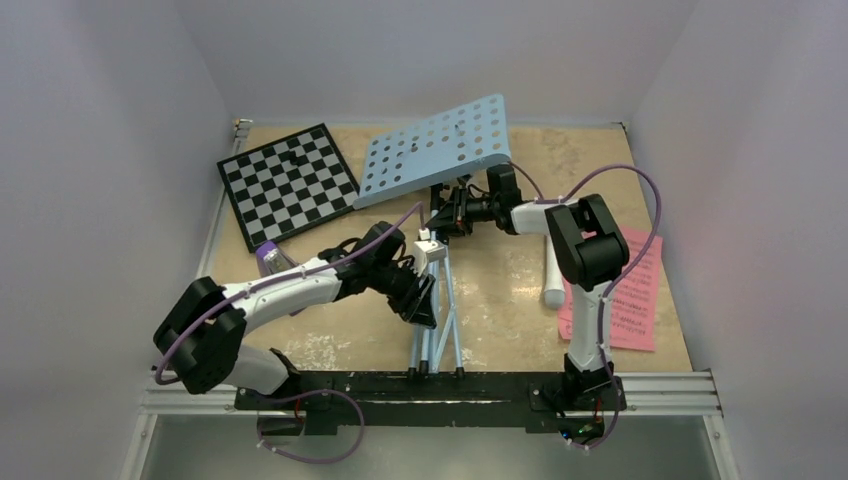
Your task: Pack up the instrument practice props
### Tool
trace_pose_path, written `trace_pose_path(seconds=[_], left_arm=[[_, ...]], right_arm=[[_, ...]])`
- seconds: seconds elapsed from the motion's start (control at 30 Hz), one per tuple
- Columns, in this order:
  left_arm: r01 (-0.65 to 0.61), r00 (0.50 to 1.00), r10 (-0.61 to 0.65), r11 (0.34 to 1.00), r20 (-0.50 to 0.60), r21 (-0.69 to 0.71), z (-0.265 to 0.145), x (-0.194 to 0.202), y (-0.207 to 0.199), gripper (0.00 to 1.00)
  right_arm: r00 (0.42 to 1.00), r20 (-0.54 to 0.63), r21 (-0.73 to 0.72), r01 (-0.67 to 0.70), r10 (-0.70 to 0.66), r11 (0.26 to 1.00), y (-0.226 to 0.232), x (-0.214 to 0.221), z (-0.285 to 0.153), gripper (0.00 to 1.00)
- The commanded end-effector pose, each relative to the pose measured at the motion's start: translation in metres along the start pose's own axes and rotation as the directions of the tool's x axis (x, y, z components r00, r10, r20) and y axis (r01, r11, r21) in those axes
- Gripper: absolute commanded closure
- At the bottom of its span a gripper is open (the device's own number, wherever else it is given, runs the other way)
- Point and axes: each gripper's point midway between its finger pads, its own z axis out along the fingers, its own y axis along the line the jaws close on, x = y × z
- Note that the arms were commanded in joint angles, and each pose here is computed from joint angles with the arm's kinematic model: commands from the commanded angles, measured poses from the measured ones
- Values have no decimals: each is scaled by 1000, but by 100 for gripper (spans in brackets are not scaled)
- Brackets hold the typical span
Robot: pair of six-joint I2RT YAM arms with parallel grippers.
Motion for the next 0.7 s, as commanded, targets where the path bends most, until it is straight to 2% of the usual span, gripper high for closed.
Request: trace_pose_path(seconds=[0.0,0.13,0.17,0.23,0.27,0.37,0.47,0.5,0.6,0.63,0.67], left_arm=[[-361,864,359,930,352,-63,-4,-107,-11,100],[-378,852,395,918,343,-119,-3,-113,0,100],[-374,856,397,918,331,-134,-2,-112,5,100],[-362,867,391,920,308,-150,1,-108,15,100],[-354,874,386,922,295,-158,2,-105,20,100],[-351,874,387,921,292,-170,3,-105,27,100],[-366,868,396,918,299,-150,6,-109,25,100],[-365,869,393,919,301,-147,8,-110,25,100],[-346,874,378,925,306,-157,11,-114,30,100],[-343,876,377,926,302,-160,12,-114,32,96],[-344,876,379,925,298,-165,13,-116,33,84]], right_arm=[[996,58,-3,67,-67,998,15,-23,-2,100],[998,60,28,27,-29,999,0,-24,2,100],[998,59,45,4,-7,999,-5,-24,4,95],[999,49,80,-7,3,997,-14,-23,4,67],[999,45,97,-5,1,995,-16,-22,1,57],[999,53,142,-10,2,990,-20,-18,-12,28],[994,101,215,-60,39,975,-30,-16,-33,5],[993,104,232,-81,58,969,-34,-12,-40,2],[992,101,274,-104,79,956,-38,3,-56,1],[992,97,284,-104,80,953,-38,9,-60,1],[992,100,292,-100,74,951,-35,14,-66,1]])
